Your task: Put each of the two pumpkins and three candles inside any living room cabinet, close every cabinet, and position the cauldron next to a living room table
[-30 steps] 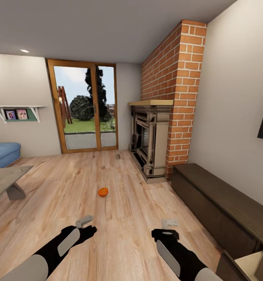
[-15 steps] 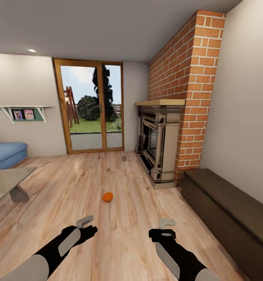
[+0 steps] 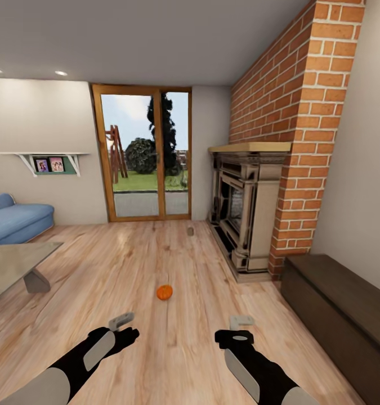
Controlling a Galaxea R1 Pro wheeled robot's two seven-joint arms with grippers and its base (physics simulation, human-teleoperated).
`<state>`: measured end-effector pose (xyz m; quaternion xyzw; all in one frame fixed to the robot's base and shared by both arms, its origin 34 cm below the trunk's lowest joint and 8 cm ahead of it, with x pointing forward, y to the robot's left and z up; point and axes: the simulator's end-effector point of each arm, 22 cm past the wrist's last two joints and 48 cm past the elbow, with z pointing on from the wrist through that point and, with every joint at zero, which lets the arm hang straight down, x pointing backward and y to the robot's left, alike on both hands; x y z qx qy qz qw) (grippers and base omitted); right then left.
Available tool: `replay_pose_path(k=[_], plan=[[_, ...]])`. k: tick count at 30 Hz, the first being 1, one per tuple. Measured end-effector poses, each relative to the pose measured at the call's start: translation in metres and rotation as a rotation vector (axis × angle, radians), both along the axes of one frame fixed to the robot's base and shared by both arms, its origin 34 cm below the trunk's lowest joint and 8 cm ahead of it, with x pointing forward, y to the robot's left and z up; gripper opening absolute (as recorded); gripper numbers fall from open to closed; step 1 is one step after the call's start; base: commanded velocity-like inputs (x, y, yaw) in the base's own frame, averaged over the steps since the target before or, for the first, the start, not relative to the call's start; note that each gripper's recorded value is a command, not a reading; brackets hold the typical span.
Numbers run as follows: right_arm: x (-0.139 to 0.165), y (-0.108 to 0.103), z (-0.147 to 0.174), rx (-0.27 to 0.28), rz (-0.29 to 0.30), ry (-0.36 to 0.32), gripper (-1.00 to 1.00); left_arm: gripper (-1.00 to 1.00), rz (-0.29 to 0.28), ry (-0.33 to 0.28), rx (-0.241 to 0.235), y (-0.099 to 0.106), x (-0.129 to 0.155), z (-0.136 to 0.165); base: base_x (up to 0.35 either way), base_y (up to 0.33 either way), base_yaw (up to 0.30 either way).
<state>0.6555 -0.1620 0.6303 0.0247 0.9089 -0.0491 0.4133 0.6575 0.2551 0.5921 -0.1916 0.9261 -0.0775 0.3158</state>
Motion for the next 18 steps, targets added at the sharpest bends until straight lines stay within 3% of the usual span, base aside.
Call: replay_pose_path(k=[5,13,18], plan=[[-0.0001,0.0006,0.0,0.0,0.001,0.0,1.0,1.0,0.0,0.004,0.001,-0.0002,-0.0012,-0.0017,0.338,0.0,0.106],[-0.0001,0.0013,0.0,0.0,0.002,0.0,1.0,1.0,0.001,0.005,0.002,0.0001,-0.0014,-0.002,0.338,0.007,0.247],[-0.0001,0.0008,-0.0001,0.0,0.002,0.0,1.0,1.0,0.0,0.005,0.0,-0.0015,-0.0014,-0.0021,0.329,0.1,0.055]])
